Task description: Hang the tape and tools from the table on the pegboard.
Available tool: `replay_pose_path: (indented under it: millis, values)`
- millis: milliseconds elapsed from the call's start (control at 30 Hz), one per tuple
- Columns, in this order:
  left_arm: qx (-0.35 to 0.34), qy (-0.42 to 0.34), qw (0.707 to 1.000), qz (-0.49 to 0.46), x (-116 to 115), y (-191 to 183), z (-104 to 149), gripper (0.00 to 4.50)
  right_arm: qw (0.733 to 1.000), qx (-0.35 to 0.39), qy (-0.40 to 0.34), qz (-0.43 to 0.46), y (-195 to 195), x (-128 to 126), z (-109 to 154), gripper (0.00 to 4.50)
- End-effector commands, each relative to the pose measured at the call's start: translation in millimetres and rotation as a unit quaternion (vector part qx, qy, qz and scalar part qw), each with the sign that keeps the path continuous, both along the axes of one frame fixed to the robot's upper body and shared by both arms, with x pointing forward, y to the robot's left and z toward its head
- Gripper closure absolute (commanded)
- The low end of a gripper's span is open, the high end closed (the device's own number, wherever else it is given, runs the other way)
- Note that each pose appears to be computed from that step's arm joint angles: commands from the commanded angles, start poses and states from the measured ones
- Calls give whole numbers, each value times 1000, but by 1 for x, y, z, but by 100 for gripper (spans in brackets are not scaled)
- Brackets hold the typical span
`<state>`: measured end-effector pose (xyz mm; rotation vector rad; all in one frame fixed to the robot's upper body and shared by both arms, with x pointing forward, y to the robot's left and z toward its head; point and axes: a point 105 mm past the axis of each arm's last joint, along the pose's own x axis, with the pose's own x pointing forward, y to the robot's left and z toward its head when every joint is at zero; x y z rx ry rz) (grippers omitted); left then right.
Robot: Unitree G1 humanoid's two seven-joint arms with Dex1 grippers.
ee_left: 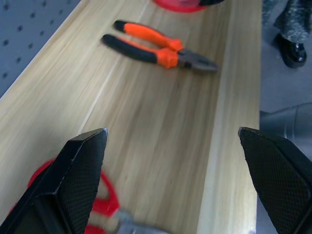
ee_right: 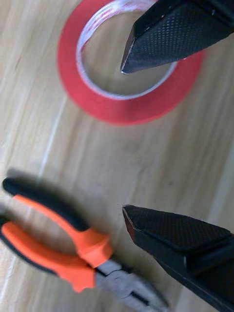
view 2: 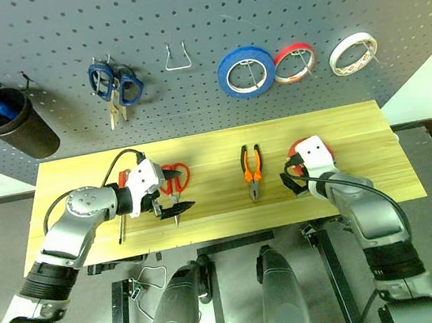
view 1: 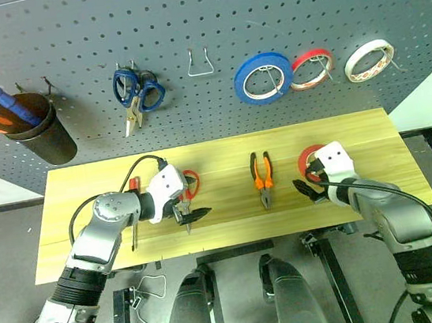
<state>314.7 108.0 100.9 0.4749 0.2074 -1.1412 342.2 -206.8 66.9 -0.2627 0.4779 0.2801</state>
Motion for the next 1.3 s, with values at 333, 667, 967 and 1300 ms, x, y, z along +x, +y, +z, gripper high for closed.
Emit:
replay_pose_path:
  millis: [333,667,967,1300]
  values:
    - [-20,1,999,-40,-22,-11,21,1,999,-10,-11,30,6,19,4,0]
    - [-20,5,999,-44,-25,-13,23,1,1000,-18,-12,18,-8,25,6,0]
    - [-18,9,999,-41,-28,-10,24,1,999,-26,26,-28,-25,26,-4,0]
    - [-21,15,999,-34,-37,-9,26,1,995,-16,92,-32,-28,18,-20,0]
